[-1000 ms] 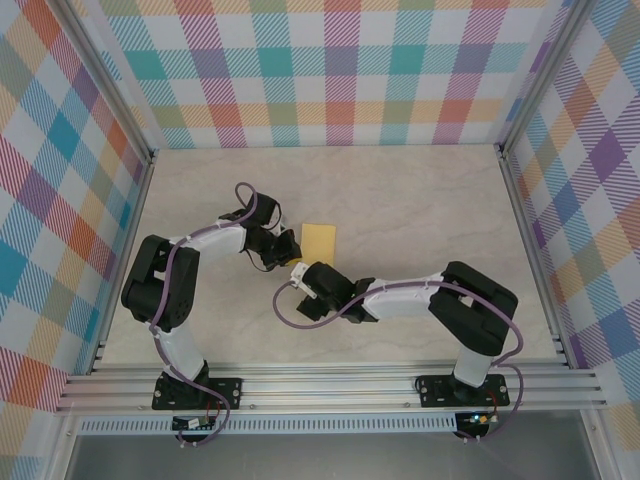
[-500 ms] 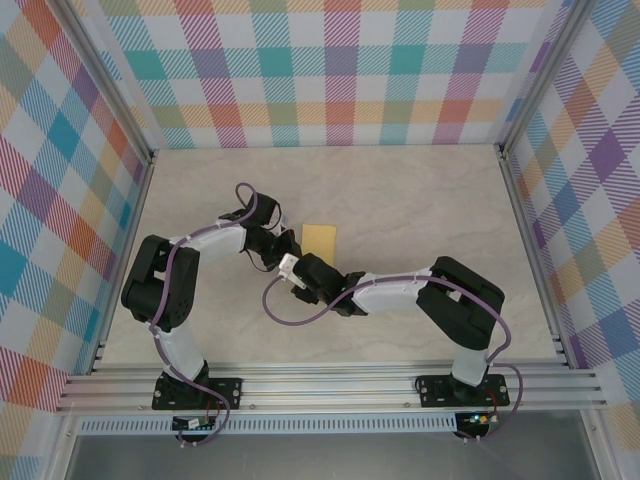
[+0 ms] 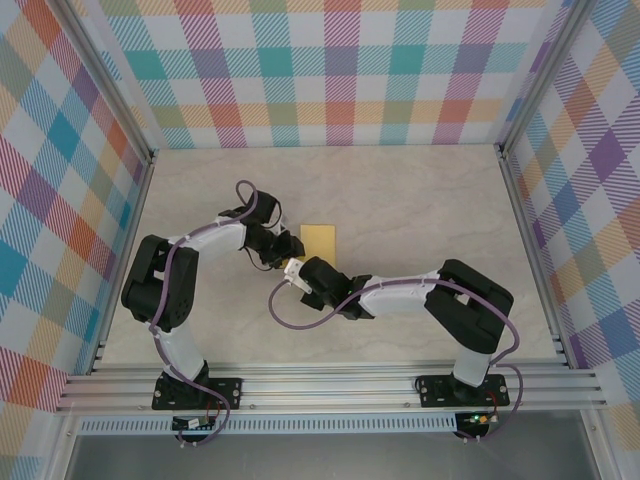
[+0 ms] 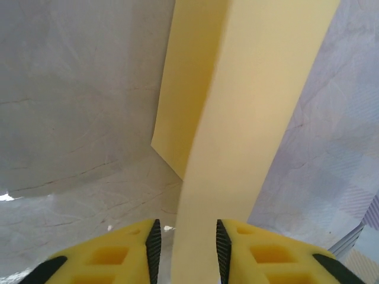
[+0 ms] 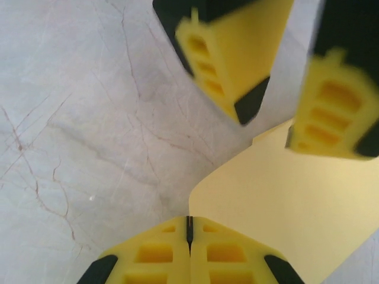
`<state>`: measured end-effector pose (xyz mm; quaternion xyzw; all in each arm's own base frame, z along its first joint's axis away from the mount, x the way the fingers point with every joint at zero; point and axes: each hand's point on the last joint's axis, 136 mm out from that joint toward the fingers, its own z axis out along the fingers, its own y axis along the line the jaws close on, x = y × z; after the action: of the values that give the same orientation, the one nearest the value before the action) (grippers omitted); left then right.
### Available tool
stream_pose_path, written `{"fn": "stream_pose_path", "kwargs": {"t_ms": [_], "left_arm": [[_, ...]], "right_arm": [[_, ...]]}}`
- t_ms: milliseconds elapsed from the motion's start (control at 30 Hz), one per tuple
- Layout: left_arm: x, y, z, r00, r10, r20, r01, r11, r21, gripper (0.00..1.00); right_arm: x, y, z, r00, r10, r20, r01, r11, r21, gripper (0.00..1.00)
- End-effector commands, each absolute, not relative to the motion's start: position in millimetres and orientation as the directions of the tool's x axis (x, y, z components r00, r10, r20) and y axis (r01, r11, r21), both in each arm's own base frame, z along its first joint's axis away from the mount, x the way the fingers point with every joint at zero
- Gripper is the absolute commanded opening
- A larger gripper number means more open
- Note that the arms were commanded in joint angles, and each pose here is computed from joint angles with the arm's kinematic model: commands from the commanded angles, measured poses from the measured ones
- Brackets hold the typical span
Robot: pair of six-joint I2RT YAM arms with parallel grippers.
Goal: Fold a paper plane with a square sheet of paper (fold left side to right side)
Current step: Third fold the triangle at the center of the table.
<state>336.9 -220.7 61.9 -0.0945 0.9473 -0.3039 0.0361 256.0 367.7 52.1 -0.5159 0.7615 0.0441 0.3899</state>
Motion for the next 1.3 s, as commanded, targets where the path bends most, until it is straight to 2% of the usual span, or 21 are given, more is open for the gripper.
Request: {"fn": "stream_pose_path", "kwargs": {"t_ms": [0, 133, 300, 500, 800, 1100, 1267], "left_arm": [[343, -210, 93, -0.983, -0.166, -0.081, -0.092, 0.818, -0.568, 0.45], [352, -216, 110, -0.986, -0.13, -0.107, -0.043, 0.81, -0.584, 0.48], [367, -246, 111, -0.994, -0.072, -0.086, 0.003, 0.746, -0.666, 0.39], [381, -286, 84, -0.999, 0.031, -0.025, 0.04, 0.724, -0.688, 0.32], [394, -290, 32, -0.999, 0.041, 0.035, 0.011, 0.783, -0.622, 0.27], [381, -277, -1, -0.994, 0.069, 0.08, 0.014, 0.837, -0.547, 0.22], [378, -277, -2, -0.993, 0.084, 0.081, 0.028, 0.844, -0.536, 0.22]], "right_arm": [[249, 364, 54, -0.192, -0.731, -0.654, -0.831, 0.475, -0.287, 0.0], [249, 365, 52, -0.214, -0.722, -0.658, -0.831, 0.488, -0.266, 0.0], [251, 365, 49, -0.232, -0.715, -0.66, -0.827, 0.502, -0.254, 0.0], [254, 364, 47, -0.253, -0.707, -0.66, -0.821, 0.518, -0.24, 0.0], [254, 365, 48, -0.272, -0.696, -0.664, -0.829, 0.52, -0.206, 0.0], [255, 366, 59, -0.38, -0.63, -0.677, -0.861, 0.509, 0.01, 0.0], [262, 365, 69, -0.48, -0.557, -0.678, -0.838, 0.519, 0.168, 0.0]]}}
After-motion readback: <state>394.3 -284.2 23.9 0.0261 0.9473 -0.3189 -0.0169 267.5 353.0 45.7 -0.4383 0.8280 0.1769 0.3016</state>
